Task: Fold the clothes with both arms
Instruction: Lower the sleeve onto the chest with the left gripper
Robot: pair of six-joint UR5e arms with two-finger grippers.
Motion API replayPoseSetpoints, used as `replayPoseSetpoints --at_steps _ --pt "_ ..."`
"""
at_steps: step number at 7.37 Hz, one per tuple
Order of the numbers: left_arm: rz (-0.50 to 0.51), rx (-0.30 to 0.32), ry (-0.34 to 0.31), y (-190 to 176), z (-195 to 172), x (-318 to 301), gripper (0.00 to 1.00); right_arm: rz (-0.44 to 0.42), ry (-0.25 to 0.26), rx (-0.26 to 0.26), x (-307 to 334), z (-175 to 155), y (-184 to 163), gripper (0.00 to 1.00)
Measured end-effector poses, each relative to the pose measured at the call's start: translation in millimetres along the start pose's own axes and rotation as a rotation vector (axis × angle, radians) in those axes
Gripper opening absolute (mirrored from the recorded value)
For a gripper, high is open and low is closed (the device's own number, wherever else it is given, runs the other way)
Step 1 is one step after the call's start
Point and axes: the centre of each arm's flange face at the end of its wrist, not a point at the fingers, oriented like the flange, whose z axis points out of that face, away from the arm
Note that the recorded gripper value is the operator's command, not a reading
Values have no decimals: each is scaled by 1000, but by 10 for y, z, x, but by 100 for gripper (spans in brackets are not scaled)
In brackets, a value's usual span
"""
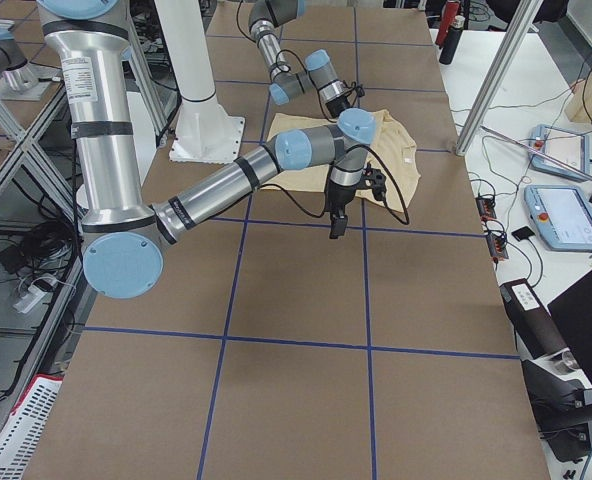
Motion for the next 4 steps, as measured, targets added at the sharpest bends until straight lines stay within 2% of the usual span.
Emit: replayPoseSetpoints --at_steps 1,4 --pt "4 -7 -32 32 83 -125 78 -3 -3 1 -19 -6 -9 100" --pt "22 -43 -175 73 260 -235 67 -7 -8 3 -55 -21 -36 100"
